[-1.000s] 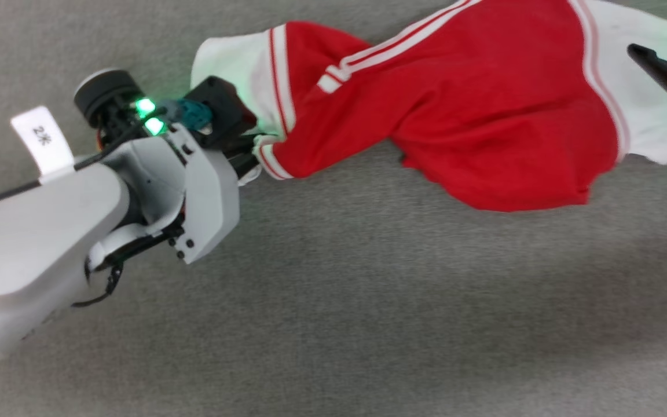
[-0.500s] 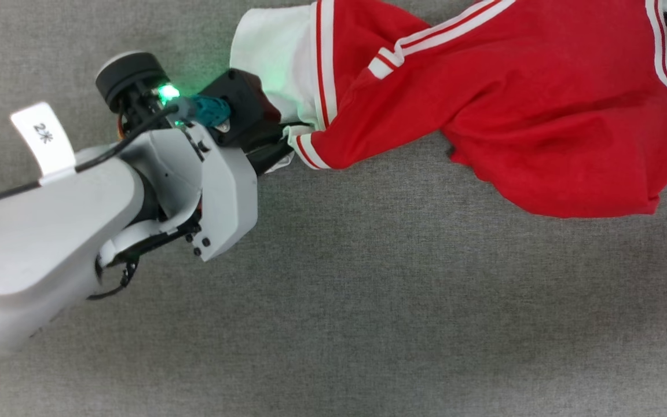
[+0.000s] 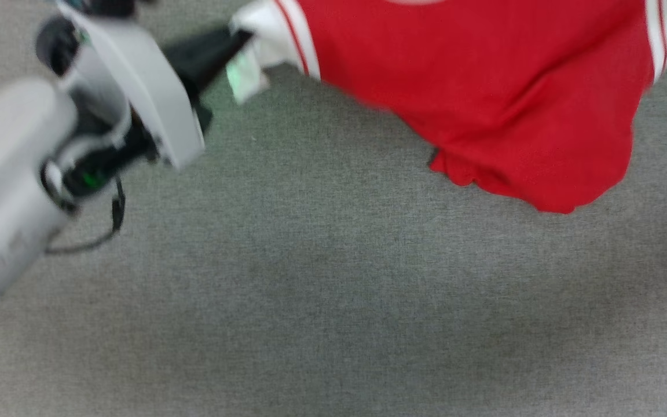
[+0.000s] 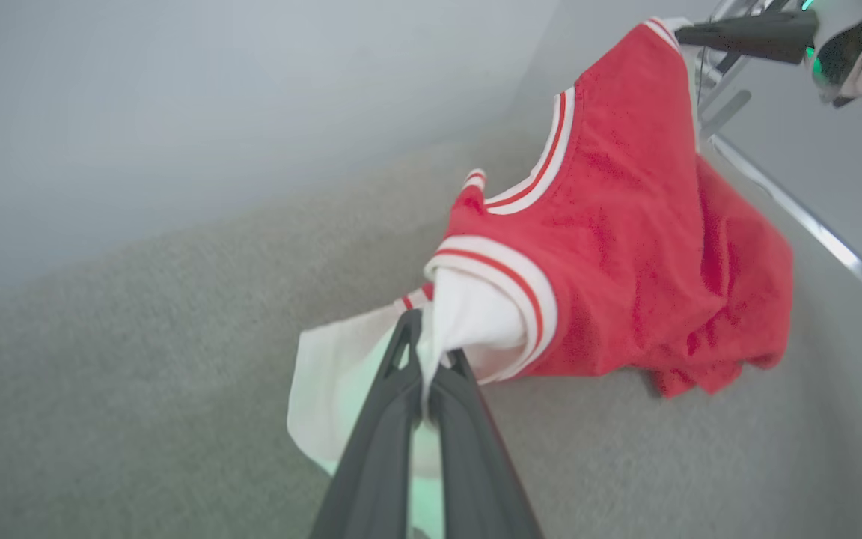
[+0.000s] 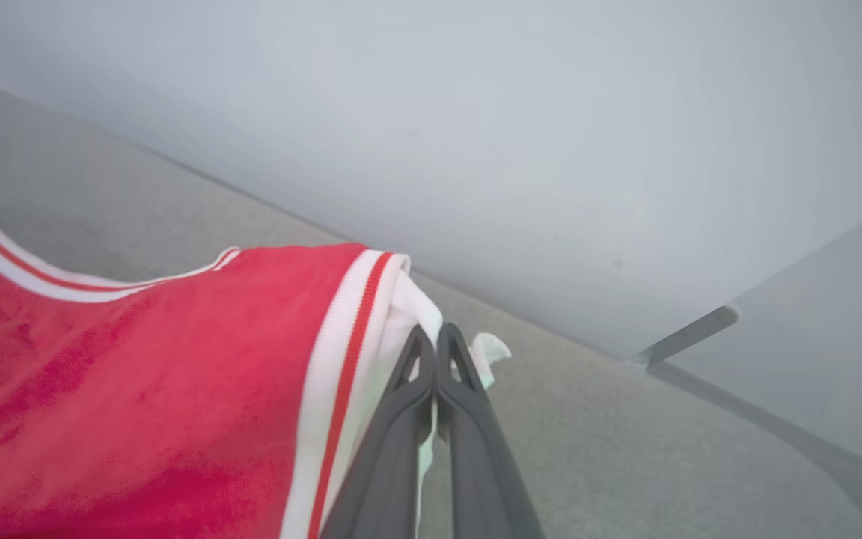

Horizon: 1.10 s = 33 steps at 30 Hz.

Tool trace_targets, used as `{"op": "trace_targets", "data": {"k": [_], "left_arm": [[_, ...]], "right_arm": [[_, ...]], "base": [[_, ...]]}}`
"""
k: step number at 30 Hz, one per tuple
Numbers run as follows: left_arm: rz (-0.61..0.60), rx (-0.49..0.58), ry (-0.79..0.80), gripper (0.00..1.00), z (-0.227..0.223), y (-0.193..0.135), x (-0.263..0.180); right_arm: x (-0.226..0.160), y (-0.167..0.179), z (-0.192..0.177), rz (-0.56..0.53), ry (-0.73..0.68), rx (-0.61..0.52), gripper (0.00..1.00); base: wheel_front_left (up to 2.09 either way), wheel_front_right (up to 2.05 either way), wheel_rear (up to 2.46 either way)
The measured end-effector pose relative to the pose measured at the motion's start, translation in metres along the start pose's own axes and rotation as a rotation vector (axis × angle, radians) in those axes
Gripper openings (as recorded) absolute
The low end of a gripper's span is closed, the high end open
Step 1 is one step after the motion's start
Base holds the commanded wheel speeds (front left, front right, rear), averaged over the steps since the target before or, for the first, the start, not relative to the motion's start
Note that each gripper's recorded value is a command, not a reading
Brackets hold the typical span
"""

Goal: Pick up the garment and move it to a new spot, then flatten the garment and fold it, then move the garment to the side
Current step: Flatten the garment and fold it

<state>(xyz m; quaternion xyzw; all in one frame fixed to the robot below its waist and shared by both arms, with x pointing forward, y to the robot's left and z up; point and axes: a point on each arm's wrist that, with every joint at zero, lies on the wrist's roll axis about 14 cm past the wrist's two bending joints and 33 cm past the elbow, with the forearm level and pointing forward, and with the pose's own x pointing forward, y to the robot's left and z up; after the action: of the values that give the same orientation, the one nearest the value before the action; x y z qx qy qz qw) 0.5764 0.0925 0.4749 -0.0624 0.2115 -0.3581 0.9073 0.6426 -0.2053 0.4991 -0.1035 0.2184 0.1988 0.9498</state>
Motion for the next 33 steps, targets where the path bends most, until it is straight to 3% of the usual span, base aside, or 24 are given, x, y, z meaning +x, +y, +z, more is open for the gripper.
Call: {"op": "trace_targets", "data": {"k": [4, 7, 11, 19, 21, 23, 27, 33], "left_arm": [[0.025, -0.069, -0.113, 0.00, 0.053, 0.005, 0.007], [0.068, -0.062, -0.197, 0.00, 0.097, 0.019, 0.014], [0.211, -0.048, -0.402, 0.00, 0.178, 0.048, 0.009], [0.300, 0.038, -0.753, 0.00, 0.309, 0.036, -0.034], [0.300, 0.018, -0.788, 0.00, 0.311, 0.036, -0.039], [0.304, 0.017, -0.711, 0.00, 0.290, 0.039, -0.031], [0.317, -0.064, -0.565, 0.00, 0.227, 0.053, -0.019], [0.192, -0.165, -0.348, 0.00, 0.115, 0.024, -0.010]], "right_arm": [[-0.009, -0.023, 0.066, -0.086, -0.212, -0.038, 0.00], [-0.017, -0.047, 0.116, -0.176, -0.374, -0.031, 0.00], [-0.025, -0.058, 0.168, -0.246, -0.555, 0.030, 0.00], [-0.075, -0.069, 0.246, -0.361, -0.778, -0.002, 0.00], [-0.073, -0.058, 0.247, -0.344, -0.769, -0.033, 0.00], [-0.068, -0.050, 0.234, -0.333, -0.731, -0.057, 0.00], [-0.056, -0.038, 0.190, -0.296, -0.635, -0.080, 0.00], [-0.052, -0.017, 0.107, -0.198, -0.464, -0.036, 0.00]], "base": [[0.00, 0.00, 0.00], [0.00, 0.00, 0.00], [0.00, 0.00, 0.00], [0.00, 0.00, 0.00], [0.00, 0.00, 0.00], [0.00, 0.00, 0.00], [0.00, 0.00, 0.00], [0.00, 0.00, 0.00]]}}
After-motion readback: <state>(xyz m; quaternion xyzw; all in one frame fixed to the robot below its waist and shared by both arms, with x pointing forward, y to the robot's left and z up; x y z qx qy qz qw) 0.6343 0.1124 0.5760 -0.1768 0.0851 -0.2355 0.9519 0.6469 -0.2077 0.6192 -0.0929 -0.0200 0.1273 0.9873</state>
